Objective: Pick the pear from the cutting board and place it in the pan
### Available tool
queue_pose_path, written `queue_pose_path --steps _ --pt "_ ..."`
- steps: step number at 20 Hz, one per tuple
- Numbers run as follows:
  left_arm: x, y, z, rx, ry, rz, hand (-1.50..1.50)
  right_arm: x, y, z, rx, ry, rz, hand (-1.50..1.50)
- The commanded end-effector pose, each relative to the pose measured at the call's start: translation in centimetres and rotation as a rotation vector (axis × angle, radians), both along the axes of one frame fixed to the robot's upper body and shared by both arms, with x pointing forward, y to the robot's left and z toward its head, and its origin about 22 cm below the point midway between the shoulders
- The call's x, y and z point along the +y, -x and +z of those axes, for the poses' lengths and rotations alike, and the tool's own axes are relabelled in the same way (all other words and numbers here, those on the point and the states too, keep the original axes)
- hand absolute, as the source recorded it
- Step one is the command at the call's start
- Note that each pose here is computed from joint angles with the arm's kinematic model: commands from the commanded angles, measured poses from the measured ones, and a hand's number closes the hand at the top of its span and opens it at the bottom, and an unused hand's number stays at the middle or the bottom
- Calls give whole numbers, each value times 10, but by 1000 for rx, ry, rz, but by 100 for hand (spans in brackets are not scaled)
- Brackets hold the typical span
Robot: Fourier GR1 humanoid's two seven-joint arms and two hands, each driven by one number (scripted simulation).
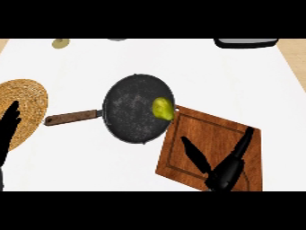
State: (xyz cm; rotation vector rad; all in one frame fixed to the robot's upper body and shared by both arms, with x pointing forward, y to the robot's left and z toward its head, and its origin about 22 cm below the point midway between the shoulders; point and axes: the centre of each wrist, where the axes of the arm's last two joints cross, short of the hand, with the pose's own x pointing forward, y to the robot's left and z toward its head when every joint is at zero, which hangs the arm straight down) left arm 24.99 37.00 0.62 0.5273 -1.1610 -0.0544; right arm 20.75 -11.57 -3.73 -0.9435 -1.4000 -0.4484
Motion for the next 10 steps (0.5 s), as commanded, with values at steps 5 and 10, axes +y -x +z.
queue_pose_path --steps 5,10 --pt "-7 -8 3 -20 -2 -5 0 -24 129 40 21 -11 15 -150" --pt "-20 -3 -1 -11 0 -31 0 -43 176 78 48 28 -10 -150"
